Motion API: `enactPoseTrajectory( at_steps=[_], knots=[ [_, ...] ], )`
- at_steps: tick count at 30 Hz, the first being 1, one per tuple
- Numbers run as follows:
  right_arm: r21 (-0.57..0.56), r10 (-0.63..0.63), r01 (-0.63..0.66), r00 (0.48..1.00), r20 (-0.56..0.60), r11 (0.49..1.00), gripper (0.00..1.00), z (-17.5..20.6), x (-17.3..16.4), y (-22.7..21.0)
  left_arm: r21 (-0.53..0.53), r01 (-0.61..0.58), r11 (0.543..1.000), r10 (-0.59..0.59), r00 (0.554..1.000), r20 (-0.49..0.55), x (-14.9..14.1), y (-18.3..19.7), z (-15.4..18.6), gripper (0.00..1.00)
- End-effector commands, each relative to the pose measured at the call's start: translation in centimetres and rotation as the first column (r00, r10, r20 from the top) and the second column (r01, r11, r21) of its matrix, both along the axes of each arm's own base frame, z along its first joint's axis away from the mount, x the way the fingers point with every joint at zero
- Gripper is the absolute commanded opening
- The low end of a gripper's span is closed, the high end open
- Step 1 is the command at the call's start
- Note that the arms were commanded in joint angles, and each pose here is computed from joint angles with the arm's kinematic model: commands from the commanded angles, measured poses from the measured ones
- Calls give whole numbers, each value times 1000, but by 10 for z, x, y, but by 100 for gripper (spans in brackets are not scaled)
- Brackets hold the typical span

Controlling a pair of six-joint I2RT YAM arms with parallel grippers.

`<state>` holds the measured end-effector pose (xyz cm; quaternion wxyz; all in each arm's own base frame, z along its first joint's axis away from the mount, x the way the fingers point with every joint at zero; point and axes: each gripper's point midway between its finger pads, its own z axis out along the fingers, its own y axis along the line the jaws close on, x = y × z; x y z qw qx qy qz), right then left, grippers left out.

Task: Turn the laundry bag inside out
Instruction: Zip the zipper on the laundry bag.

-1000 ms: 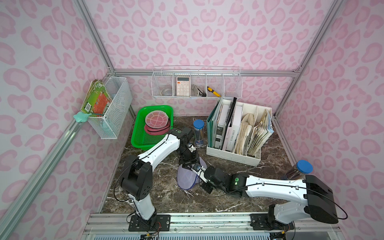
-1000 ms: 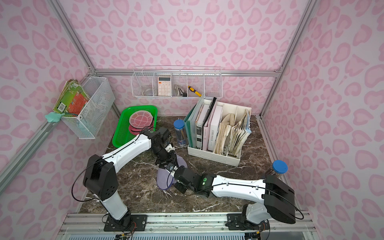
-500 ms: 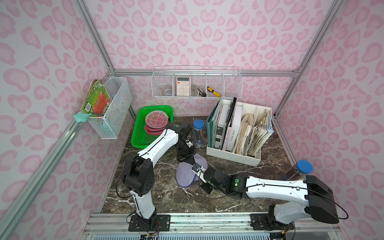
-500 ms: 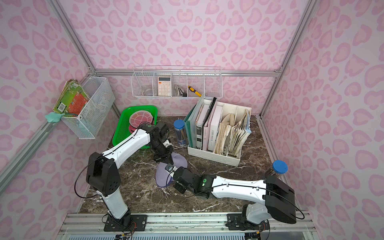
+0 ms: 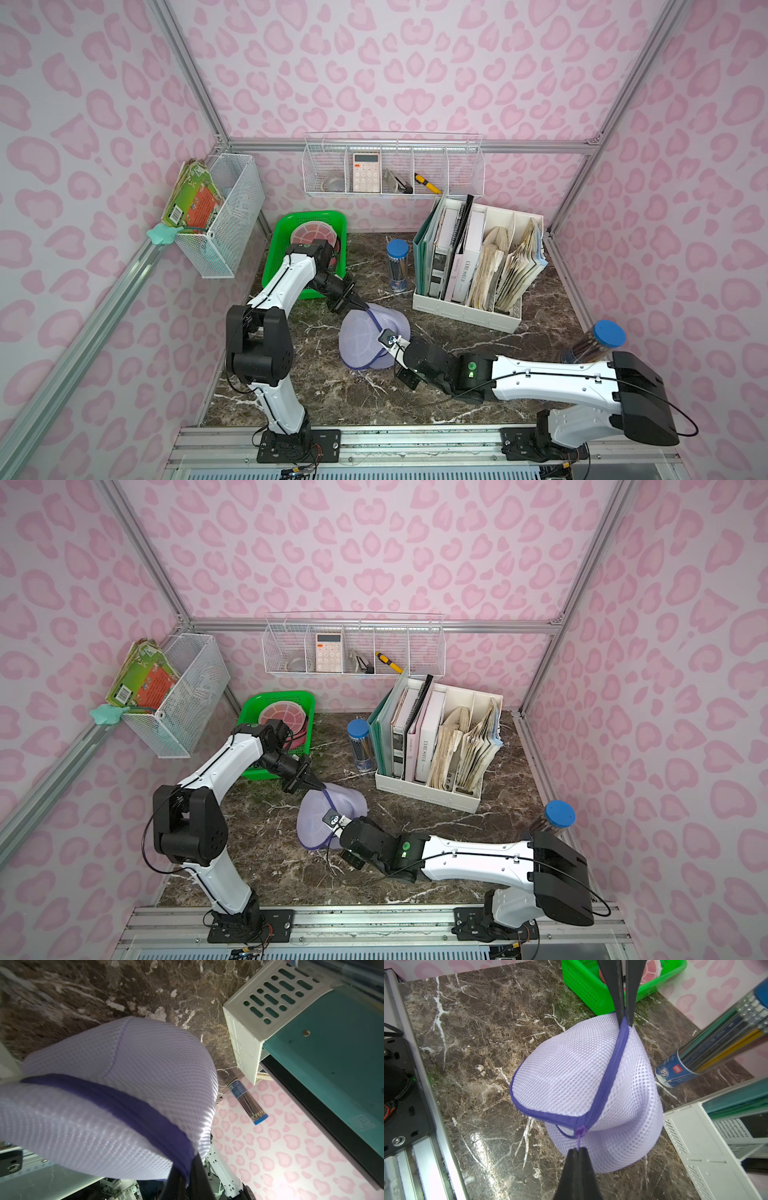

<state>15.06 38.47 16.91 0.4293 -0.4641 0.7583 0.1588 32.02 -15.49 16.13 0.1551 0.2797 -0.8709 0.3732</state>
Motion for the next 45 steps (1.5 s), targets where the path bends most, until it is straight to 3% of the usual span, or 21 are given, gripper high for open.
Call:
enactPoseTrajectory(
  at_steps=[1,6,8,11,18,24,30,34,36,38,41,45],
  knots=[
    [-36,20,-20,999,-26,999,0,-6,-8,-6,-45,-32,998,37,993,113,27,-3,2,4],
    [17,-12,12,999,-39,1000,0,1,8,-8,-37,15,999,-8,986,165,13,-3,8,43],
    [43,-13,15,999,-43,999,0,4,13,-10,-8,47,999,-44,974,224,8,-2,17,49],
    [58,-14,16,999,-41,998,0,6,18,-11,39,137,990,-142,944,298,-9,-6,29,50],
    [40,-4,6,999,-48,999,0,0,20,-8,135,364,922,-388,861,328,-56,-35,20,48],
    [32,12,-10,998,-60,999,0,-2,18,-4,221,492,842,-539,776,327,-68,-56,12,49],
    [24,13,-12,998,-62,1000,0,-2,18,-3,290,558,778,-626,731,273,-74,-68,-1,50],
    [27,12,-11,998,-62,1000,0,-2,18,-4,311,582,752,-655,712,253,-78,-73,-7,41],
    [25,14,-13,998,-62,1000,0,-2,18,-4,309,584,750,-656,714,244,-77,-74,-9,26],
    [19,16,-14,998,-63,1000,0,-3,17,-5,309,583,751,-655,718,237,-76,-75,-11,20],
    [17,15,-14,998,-62,1000,0,-3,17,-5,307,580,754,-652,719,241,-74,-76,-10,3],
    [12,13,-13,998,-65,1000,0,-4,15,-7,325,571,754,-649,725,233,-71,-74,-12,0]
  ],
)
